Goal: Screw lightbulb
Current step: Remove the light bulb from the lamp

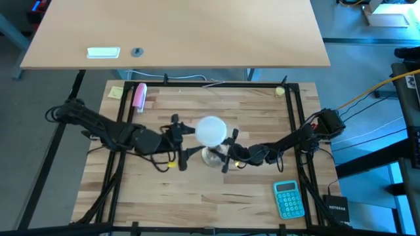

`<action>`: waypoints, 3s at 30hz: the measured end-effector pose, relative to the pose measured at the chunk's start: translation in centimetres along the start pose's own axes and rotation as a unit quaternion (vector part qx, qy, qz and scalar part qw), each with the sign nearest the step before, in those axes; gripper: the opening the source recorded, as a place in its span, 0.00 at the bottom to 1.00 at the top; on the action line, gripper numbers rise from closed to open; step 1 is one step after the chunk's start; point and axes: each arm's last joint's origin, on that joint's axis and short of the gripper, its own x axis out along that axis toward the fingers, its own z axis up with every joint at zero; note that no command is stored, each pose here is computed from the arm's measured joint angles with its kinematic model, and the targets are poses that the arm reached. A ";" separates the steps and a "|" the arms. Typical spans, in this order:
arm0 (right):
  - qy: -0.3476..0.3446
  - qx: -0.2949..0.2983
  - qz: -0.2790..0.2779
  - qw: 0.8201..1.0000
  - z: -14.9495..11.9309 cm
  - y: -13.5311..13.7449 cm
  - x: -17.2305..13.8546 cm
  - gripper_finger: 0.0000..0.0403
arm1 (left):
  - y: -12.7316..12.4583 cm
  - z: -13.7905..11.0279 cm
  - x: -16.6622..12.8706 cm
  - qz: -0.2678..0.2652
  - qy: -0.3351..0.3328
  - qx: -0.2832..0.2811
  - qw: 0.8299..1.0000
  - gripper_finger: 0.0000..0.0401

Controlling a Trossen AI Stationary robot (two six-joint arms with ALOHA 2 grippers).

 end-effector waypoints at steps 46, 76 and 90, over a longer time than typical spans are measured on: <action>0.014 0.029 0.058 0.998 4.9 0.7 2.1 0.35 | -3.1 0.7 1.8 0.066 -0.108 0.084 0.988 0.37; 0.058 0.013 0.179 0.982 4.5 1.2 1.6 0.35 | -2.6 -0.5 2.1 -0.127 -0.058 0.144 0.980 0.66; 0.052 0.021 0.141 0.989 4.7 0.7 1.9 0.35 | -0.8 -0.8 -2.0 -0.096 0.046 0.118 0.987 0.69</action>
